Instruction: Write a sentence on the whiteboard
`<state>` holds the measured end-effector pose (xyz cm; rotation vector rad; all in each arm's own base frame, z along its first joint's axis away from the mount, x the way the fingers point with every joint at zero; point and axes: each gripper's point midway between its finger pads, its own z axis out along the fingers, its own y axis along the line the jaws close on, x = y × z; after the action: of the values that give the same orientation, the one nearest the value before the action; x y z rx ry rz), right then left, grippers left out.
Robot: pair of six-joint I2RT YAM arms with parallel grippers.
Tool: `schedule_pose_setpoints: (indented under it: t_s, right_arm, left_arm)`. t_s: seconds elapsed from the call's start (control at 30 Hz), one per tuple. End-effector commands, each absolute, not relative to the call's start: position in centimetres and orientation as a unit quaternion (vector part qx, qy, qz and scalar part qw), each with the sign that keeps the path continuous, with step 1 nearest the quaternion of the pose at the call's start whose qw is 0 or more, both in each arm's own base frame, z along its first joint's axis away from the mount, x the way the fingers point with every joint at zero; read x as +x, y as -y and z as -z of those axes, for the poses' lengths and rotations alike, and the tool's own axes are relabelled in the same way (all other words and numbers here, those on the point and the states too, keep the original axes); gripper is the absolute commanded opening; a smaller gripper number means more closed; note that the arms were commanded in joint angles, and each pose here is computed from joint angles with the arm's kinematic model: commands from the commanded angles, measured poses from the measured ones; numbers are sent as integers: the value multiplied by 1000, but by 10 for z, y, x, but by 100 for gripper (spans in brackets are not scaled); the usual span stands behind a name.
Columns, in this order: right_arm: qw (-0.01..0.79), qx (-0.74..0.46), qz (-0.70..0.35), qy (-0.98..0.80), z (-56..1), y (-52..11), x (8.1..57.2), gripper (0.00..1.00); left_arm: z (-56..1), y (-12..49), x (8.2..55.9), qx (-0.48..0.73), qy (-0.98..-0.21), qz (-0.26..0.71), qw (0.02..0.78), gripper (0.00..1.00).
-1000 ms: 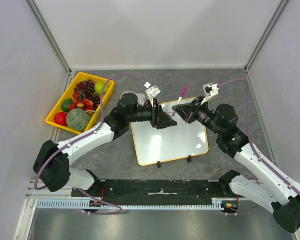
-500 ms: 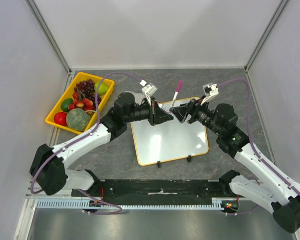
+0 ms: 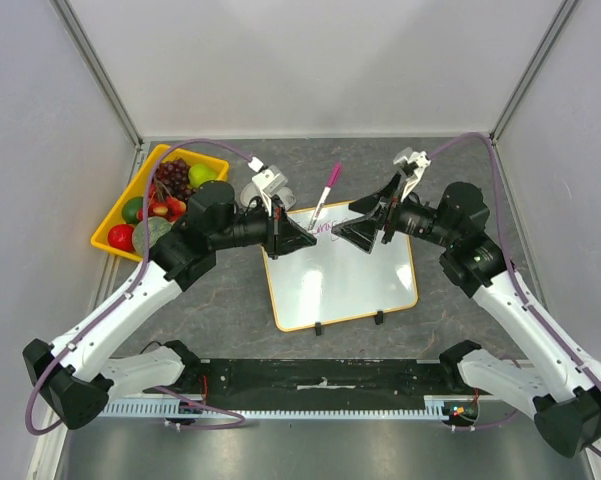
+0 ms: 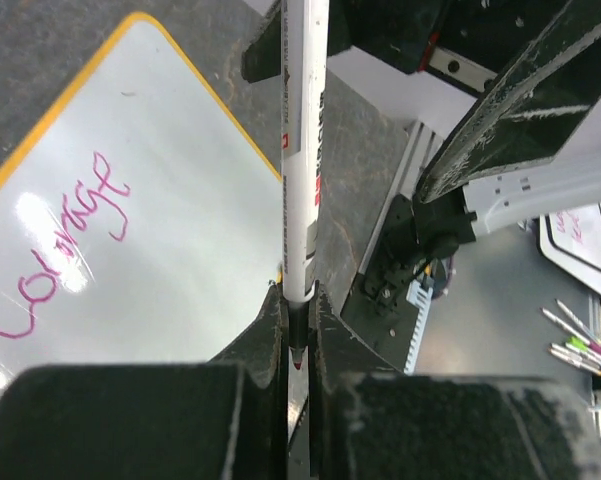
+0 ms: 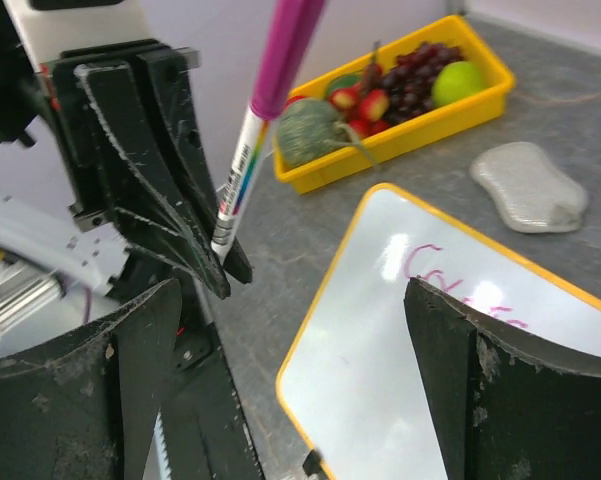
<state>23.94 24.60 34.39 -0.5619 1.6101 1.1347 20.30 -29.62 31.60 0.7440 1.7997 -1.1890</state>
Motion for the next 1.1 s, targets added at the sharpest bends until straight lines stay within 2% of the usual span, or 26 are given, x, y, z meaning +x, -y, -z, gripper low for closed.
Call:
schedule_pose_setpoints:
  t_s: [0.0, 0.27, 0.5, 0.73, 0.87, 0.9, 0.93, 1.07]
  right_arm:
    - [465, -317, -550, -618, -361, -264, 203, 98]
    - [416, -325, -617, -584, -367, -276, 190, 78]
    - [387, -336, -628, -586, -357, -291, 180, 71]
    - [374, -343, -628, -590, -350, -301, 179, 55]
    - [370, -349, -627, -590, -350, -301, 177, 40]
    - [370, -350, -626, -590, -350, -301, 177, 31]
    - [371, -351, -624, -592, -349, -301, 178, 27]
    - [369, -345, -624, -596, -347, -302, 180, 27]
  left_arm:
    - [-315, 284, 167, 363, -703, 481, 377, 2]
    - [-321, 285, 143, 415, -665, 514, 349, 2]
    - [-322, 288, 143, 427, -655, 517, 348, 2]
    - [-317, 290, 143, 431, -655, 517, 342, 2]
    - [-316, 290, 144, 432, -656, 515, 344, 2]
    - [-314, 290, 145, 431, -657, 515, 343, 2]
    - [-315, 290, 145, 431, -656, 514, 345, 2]
    - [-313, 290, 144, 432, -656, 516, 342, 2]
